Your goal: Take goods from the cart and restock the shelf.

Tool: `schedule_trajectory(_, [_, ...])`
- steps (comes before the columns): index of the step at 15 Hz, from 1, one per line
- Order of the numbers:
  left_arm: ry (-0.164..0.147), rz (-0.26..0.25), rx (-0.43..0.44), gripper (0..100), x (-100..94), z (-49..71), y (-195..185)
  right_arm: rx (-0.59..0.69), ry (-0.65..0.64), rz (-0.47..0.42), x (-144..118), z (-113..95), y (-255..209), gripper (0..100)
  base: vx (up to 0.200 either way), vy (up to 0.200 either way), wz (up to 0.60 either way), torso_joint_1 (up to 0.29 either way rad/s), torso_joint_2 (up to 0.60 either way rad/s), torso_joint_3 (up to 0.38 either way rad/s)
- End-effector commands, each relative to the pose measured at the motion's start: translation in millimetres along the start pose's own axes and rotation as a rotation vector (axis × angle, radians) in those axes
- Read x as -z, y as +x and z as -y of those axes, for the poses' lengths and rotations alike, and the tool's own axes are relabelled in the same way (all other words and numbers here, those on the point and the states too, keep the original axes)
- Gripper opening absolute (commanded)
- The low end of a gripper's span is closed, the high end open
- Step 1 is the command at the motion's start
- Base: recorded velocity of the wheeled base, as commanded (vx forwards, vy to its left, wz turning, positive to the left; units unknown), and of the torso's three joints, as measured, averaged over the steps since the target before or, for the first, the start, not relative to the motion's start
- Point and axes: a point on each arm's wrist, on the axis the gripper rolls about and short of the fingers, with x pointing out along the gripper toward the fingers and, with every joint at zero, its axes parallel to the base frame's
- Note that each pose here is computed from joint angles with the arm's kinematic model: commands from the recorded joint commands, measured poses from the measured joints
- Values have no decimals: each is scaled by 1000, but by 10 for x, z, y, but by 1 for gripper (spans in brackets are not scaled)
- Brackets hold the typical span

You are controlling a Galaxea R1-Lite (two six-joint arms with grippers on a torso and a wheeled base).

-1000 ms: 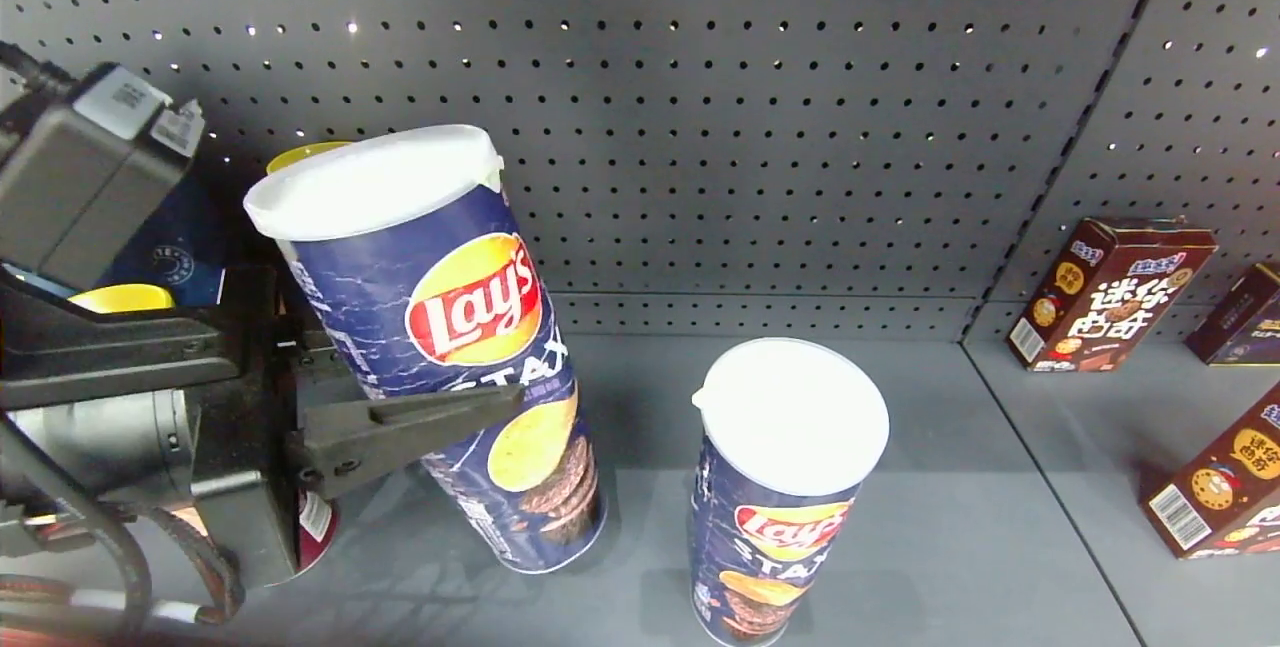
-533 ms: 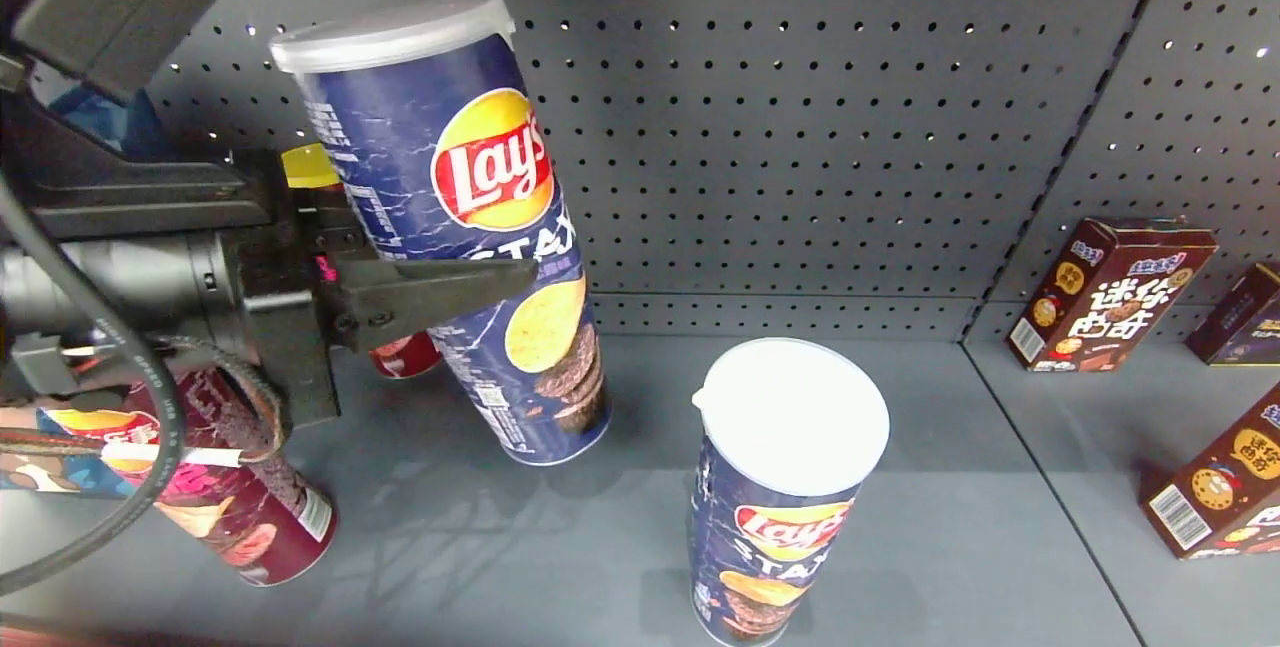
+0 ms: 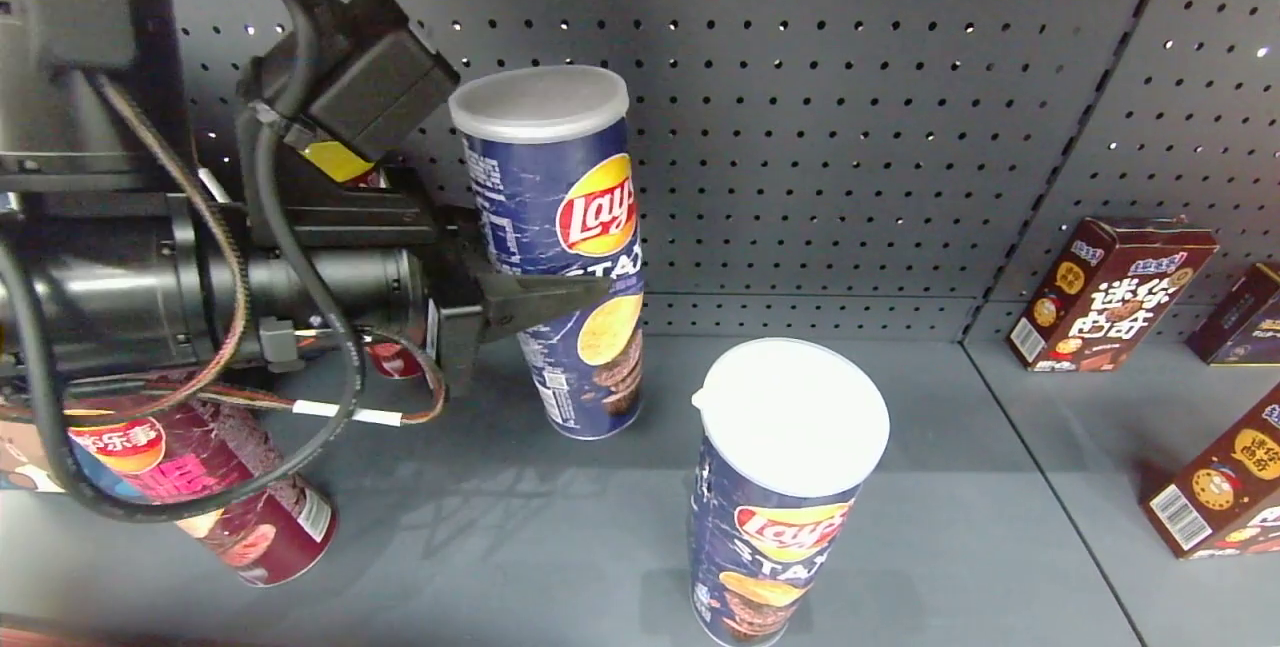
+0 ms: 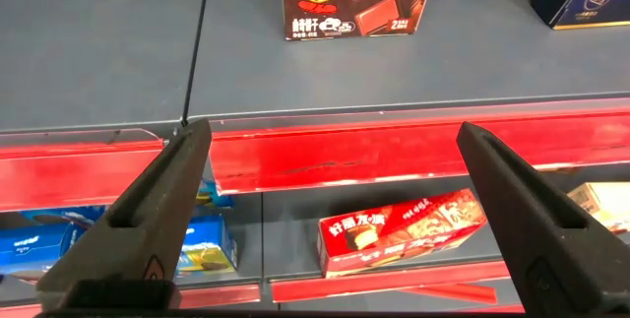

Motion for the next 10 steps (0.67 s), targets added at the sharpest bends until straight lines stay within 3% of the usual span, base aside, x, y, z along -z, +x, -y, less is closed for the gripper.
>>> schedule_trajectory(1, [-14,-36,12,0,90,-57,200,0,-1,-4,2,0,3,100,0,0,0,0,0,0])
schedule_trajectory(4, [-8,-18,6,0,50,-158,389,0,-1,-4,2,0,3,100,0,0,0,0,0,0])
schedule_trajectory(10, [-25,-52,31,0,157,-158,597,0,-1,-2,-3,0,2,100,0,0,0,0,0,0])
